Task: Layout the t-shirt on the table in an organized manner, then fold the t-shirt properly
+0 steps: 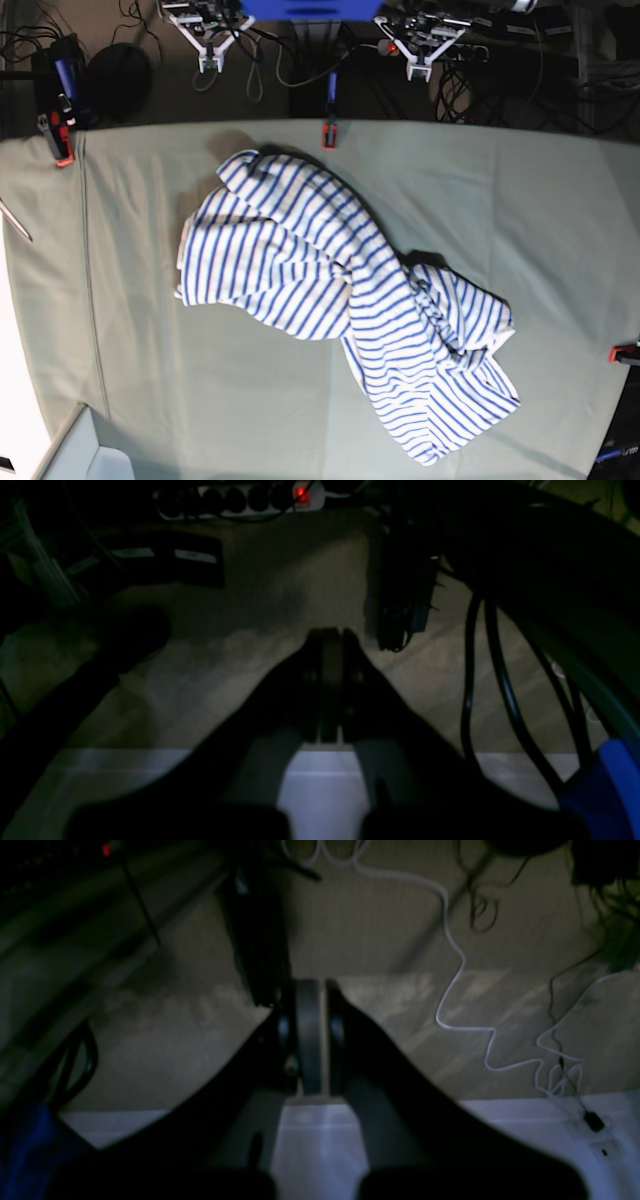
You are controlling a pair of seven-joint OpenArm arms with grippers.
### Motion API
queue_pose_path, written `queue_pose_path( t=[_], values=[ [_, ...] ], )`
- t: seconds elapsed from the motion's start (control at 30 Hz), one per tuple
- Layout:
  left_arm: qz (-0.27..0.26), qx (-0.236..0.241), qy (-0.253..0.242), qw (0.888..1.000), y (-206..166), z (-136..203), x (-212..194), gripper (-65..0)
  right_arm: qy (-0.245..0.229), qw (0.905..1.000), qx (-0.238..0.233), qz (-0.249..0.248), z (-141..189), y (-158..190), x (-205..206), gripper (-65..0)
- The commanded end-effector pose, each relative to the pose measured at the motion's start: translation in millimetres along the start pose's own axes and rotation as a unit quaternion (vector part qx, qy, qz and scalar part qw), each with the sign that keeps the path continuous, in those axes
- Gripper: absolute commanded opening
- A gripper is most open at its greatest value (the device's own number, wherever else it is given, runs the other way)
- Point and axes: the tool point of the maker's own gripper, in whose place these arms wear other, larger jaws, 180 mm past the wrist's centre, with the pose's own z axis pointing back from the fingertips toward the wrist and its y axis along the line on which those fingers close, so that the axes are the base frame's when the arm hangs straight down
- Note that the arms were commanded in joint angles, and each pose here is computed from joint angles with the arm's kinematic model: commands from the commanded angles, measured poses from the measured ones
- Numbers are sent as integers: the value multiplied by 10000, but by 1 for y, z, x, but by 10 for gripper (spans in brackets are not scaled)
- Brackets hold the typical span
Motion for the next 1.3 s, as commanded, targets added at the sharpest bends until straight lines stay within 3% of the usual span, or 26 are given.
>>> queue_pose_path(
  t=[0.0,1.13,1.27],
  values=[
    [-17,29,21,10000,0,0,0,-650,-64,9999,145,-22,0,7,5,-650],
    [-18,43,15,10000,4,0,-1,-650,-12,9999,123,20,1,4,-5,-650],
    [16,127,26,9999,16,0,-4,-650,-166,9998,111,20,5,2,-11,-650]
  ],
)
